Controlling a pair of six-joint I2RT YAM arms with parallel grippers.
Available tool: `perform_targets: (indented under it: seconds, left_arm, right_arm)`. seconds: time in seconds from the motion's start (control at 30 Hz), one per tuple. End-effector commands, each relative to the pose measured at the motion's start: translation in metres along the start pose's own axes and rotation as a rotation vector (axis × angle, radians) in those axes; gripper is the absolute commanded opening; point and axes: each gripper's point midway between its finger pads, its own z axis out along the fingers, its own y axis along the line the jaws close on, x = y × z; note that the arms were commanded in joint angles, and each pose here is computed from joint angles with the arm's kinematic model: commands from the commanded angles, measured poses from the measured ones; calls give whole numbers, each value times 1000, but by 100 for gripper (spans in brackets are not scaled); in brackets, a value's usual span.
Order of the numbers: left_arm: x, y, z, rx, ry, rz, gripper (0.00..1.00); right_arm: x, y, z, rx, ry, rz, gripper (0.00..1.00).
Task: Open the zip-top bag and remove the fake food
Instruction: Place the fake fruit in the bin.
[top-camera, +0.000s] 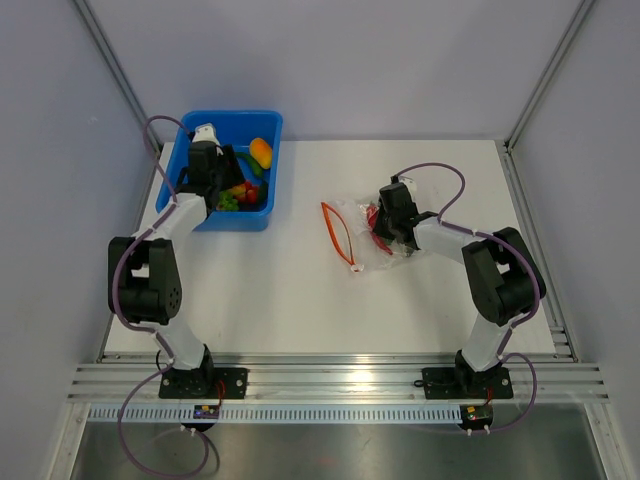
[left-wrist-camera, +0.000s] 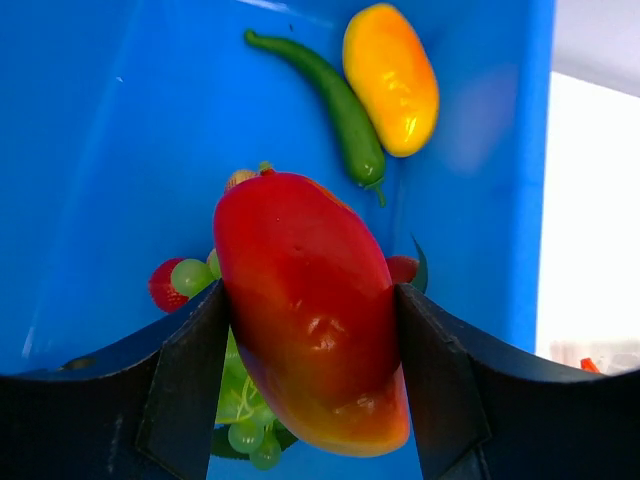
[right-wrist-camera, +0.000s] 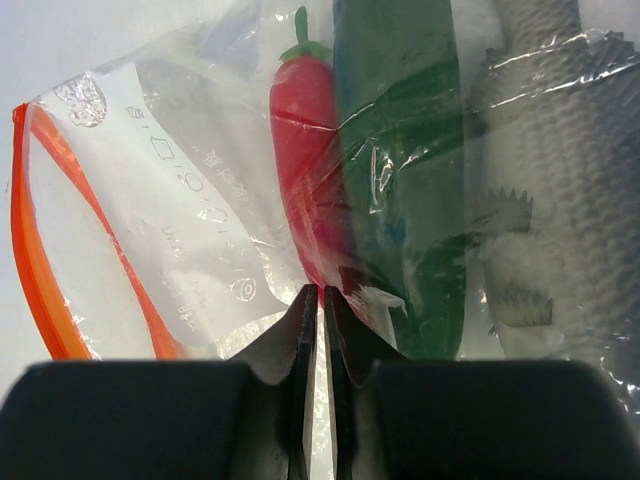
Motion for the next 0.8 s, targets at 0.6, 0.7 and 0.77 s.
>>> perform_targets:
  seconds: [0.6, 0.7, 0.77]
  left_arm:
    - [-58, -12, -39, 155, -213, 28, 98]
    - [-67, -21, -56, 217, -273, 73, 99]
    - [-60, -29, -66, 284, -304, 118, 99]
  right_arm:
    - [-17, 13, -10, -55, -52, 4, 12]
    - [-18, 11, -10, -51, -54, 5, 12]
    - [-17, 11, -11, -52, -53, 4, 13]
